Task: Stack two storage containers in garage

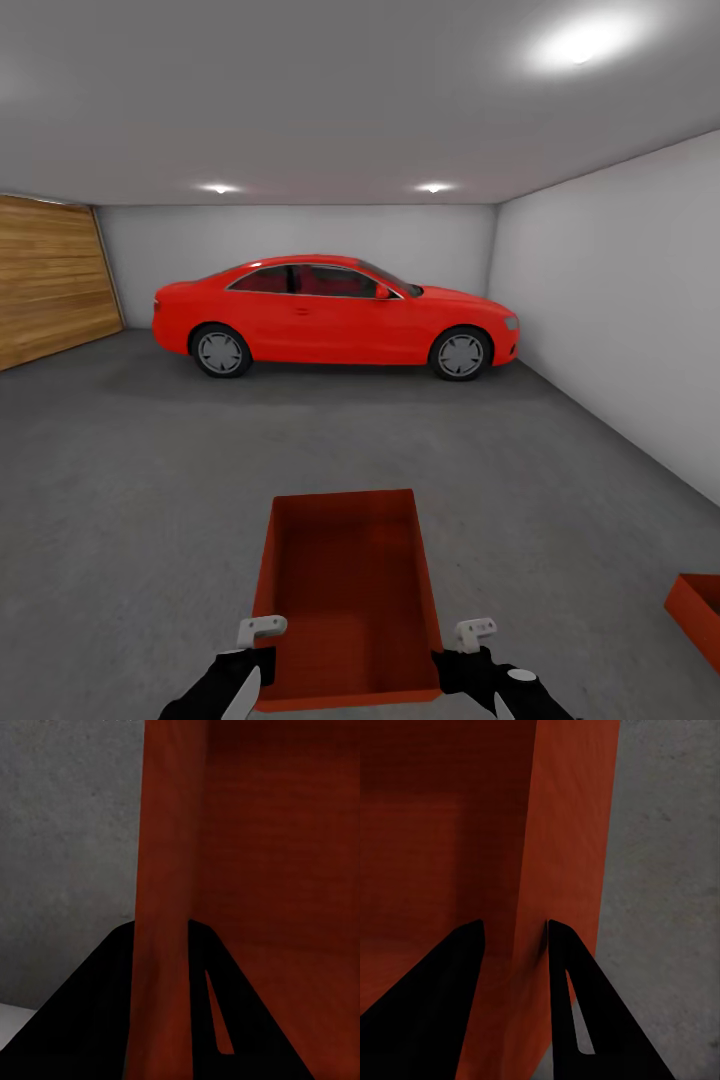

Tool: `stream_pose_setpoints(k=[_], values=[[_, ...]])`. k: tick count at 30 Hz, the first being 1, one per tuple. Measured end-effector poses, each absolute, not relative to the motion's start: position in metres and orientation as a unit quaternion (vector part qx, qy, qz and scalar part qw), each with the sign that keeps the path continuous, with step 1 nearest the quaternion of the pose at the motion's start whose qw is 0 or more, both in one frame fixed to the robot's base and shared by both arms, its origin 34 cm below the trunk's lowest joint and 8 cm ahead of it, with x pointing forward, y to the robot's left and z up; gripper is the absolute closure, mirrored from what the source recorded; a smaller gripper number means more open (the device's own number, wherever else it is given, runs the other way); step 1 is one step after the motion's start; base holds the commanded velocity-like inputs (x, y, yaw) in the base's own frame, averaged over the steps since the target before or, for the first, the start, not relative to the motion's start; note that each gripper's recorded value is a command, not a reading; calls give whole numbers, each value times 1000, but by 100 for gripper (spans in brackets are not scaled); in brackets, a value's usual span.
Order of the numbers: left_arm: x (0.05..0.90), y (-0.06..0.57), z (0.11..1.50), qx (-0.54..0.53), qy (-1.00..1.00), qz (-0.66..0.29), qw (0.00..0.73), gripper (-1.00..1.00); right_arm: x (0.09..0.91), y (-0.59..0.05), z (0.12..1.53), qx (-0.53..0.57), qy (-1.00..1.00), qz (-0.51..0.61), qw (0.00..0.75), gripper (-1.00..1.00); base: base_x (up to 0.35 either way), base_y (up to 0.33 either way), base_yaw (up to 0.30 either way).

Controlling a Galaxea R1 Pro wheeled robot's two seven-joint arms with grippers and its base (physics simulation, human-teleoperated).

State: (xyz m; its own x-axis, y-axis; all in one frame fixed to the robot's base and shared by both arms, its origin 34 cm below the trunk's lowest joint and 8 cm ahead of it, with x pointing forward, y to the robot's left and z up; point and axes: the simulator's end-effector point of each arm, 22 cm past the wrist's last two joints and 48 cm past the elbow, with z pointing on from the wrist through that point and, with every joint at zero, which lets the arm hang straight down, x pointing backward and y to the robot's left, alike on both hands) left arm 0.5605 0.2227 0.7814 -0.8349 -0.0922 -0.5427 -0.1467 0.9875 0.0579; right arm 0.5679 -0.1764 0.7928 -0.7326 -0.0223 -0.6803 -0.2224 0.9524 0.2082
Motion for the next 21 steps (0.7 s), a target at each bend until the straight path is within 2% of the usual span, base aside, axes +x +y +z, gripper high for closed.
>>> stream_pose_setpoints(k=[4, 11, 21], values=[[560, 223, 781, -63, 957, 49, 280, 100, 568, -176, 793, -66, 920, 139, 360, 100, 17, 0, 0], [560, 223, 781, -62, 957, 49, 280, 100, 568, -176, 793, -67, 920, 139, 359, 100, 170, 0, 0], [560, 223, 781, -63, 957, 49, 280, 100, 568, -176, 793, -66, 920, 139, 360, 100, 13, 41, 0]])
